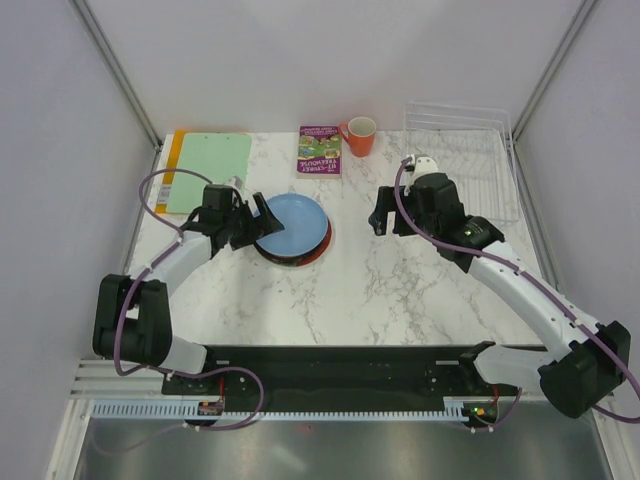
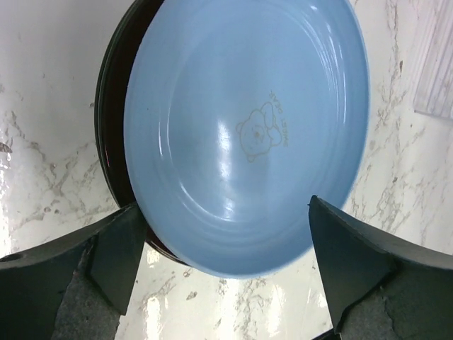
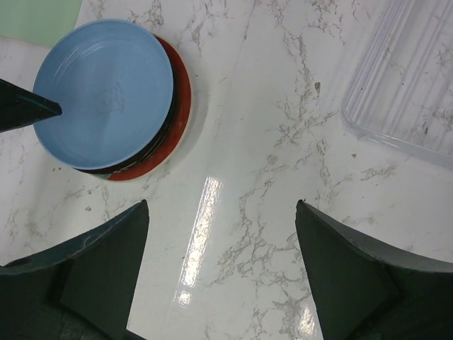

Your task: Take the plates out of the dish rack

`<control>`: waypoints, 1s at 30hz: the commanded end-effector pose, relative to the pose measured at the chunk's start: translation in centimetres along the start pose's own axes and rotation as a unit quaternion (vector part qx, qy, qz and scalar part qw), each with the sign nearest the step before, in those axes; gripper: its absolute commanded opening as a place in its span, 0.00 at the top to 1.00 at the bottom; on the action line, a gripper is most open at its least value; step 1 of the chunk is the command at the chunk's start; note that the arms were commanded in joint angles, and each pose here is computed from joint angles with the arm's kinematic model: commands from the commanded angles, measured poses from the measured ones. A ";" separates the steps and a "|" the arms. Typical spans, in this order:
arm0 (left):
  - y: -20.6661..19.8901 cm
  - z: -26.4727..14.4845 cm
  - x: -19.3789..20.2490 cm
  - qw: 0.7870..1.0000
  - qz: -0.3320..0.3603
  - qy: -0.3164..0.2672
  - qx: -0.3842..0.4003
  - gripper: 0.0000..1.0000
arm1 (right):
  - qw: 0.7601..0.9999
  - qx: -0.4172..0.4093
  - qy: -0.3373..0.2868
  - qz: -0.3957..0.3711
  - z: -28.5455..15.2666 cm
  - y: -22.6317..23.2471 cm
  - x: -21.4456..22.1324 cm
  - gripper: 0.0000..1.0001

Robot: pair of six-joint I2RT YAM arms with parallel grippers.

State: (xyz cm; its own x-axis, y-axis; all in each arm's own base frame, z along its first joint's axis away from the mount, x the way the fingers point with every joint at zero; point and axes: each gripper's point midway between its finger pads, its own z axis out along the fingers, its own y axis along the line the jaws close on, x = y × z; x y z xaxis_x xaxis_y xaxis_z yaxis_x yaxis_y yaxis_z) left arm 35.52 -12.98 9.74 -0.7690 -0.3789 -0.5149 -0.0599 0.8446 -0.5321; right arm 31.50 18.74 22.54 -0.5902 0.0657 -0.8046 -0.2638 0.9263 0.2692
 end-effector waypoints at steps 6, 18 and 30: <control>-0.8 -4.1 -0.8 0.999 0.035 -0.031 -0.002 0.00 | 1.000 0.019 -0.014 -0.005 -0.3 -0.8 -0.1 0.09; -6.0 -12.5 -5.3 0.979 0.121 -0.151 0.062 0.00 | 0.979 0.176 -0.096 -0.037 -4.1 -6.9 -2.7 0.02; -6.8 -19.6 -6.9 0.927 0.211 -0.302 0.068 0.00 | 0.954 0.260 -0.145 -0.031 -5.9 -11.3 -0.1 0.02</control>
State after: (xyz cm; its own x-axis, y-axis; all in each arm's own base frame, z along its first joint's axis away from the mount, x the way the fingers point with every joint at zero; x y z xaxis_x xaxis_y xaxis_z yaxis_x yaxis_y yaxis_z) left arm 28.85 -9.99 29.20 -0.3159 -0.2626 -0.9117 0.2792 0.8927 -0.3538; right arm 30.19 7.63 21.67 -0.4184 0.0152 -0.9081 0.0982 0.9948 -0.0286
